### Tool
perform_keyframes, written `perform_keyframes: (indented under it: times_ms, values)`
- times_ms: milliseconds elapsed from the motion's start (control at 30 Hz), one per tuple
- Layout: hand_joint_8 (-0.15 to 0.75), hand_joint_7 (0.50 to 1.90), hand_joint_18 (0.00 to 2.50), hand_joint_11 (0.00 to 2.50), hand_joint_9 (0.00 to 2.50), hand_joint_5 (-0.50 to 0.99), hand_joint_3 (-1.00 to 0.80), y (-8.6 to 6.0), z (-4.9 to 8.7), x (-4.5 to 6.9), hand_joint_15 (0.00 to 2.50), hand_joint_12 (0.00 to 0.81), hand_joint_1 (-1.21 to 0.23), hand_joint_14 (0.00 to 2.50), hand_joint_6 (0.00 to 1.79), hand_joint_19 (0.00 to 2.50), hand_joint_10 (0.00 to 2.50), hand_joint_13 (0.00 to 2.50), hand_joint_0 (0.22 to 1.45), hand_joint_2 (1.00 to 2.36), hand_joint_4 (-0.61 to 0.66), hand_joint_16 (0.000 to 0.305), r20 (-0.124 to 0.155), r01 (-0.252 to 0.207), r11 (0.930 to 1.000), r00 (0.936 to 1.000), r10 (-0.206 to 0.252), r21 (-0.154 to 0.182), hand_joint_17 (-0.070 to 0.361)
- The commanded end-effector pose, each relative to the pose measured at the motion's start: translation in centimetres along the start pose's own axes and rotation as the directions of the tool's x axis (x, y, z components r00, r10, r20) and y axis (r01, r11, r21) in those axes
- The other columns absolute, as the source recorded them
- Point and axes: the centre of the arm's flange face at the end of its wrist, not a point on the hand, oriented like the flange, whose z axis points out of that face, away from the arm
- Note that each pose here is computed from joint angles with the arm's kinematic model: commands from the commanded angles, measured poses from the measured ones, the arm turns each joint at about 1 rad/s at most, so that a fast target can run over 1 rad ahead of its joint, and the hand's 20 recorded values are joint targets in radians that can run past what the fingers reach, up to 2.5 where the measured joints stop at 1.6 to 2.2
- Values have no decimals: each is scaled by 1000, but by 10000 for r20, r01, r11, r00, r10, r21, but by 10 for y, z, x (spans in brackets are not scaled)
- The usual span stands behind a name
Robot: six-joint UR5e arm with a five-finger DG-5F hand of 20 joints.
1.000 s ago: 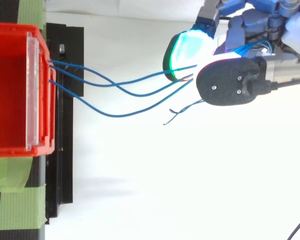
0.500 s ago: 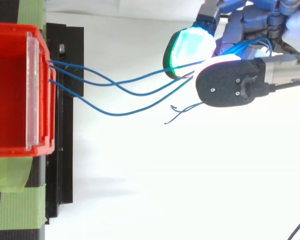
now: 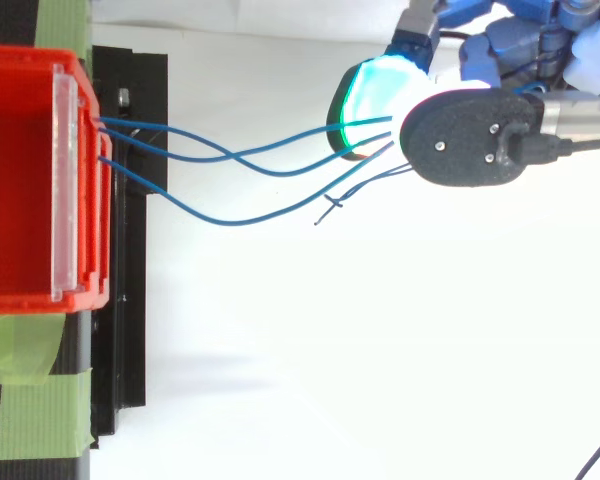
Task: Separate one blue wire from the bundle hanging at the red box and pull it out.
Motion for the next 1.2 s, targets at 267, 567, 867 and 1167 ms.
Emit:
perform_keyframes:
  times_ms: [267,567,867,1167]
  values:
    - [317,824,1036,1405,910,-225,-265,0,0,0,1595,434,-832,365,920,894,1369,1019,656,1018,214,54,-4,-10,10000,10000,10,5,121]
    - [315,829,1037,1401,922,-225,-101,0,0,0,1602,439,-843,377,925,887,1395,1029,737,1023,205,52,-4,-10,10000,10000,10,5,118]
    - [332,848,820,1226,499,-281,-171,1,0,0,1424,442,-956,689,916,780,1708,635,711,1018,290,54,-4,-10,10000,10000,10,5,121]
    - [295,876,633,1087,248,-300,-197,2,0,0,1267,401,-944,976,915,836,1992,406,698,1017,270,50,-5,-21,10000,10000,21,-6,114]
